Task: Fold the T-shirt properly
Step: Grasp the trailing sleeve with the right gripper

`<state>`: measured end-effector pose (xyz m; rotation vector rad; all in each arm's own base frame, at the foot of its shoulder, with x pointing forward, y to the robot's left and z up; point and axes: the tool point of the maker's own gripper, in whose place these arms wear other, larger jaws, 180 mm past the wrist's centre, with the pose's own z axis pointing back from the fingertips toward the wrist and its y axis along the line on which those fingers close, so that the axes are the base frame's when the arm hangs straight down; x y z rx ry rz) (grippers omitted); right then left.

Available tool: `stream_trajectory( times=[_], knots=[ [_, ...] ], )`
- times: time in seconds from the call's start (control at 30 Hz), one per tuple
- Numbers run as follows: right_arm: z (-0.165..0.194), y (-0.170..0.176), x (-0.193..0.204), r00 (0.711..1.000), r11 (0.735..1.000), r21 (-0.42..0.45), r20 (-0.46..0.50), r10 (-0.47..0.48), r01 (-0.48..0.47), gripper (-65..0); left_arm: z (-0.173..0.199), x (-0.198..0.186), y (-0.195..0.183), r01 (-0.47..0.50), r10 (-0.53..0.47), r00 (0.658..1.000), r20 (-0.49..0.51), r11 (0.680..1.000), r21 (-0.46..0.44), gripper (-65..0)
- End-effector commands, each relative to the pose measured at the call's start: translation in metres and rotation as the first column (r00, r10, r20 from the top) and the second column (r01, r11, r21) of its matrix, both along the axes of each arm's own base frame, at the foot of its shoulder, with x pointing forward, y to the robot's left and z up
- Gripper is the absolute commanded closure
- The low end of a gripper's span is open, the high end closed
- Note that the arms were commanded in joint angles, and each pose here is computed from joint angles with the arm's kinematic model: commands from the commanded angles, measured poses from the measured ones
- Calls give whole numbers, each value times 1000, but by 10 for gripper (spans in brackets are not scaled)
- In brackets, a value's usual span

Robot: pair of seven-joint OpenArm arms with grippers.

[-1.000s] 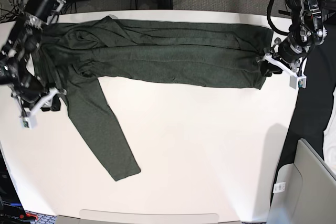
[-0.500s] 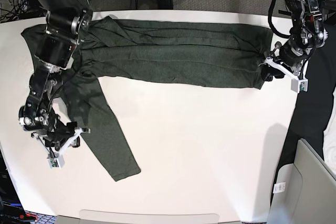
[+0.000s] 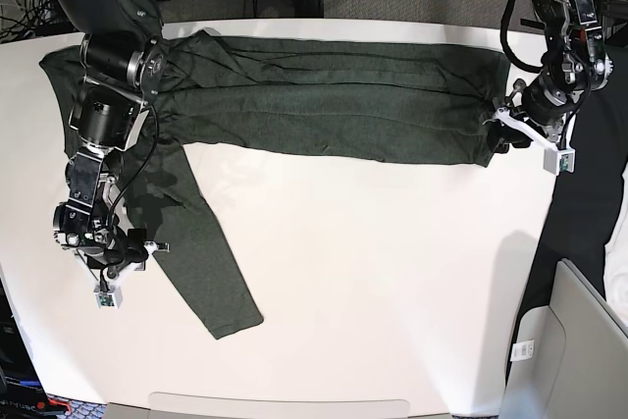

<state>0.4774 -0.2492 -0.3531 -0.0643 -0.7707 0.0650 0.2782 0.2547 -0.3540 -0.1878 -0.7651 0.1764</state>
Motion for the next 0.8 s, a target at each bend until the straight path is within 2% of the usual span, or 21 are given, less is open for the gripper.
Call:
stream_trajectory(
  times=[0.0,0.1,0.4,0.7,0.77],
  knots=[
    [29,-4,19,995,1000,1,97,-12,12,-213,13,7,5,3,-4,999,42,1000,18,-270],
    [26,-13,16,994,1000,-10,104,-17,19,-213,13,7,5,3,-4,999,42,1000,18,-270],
    [-23,-8,-8,1000,1000,21,-19,-14,14,-213,13,7,5,4,-5,999,43,1000,17,-270],
    [-45,4,-28,993,999,37,-119,0,5,-205,21,10,1,15,-17,998,65,1000,23,-270],
    [-46,11,-28,991,999,46,-133,7,-1,-169,24,10,0,21,-22,997,72,999,27,-270]
  ],
)
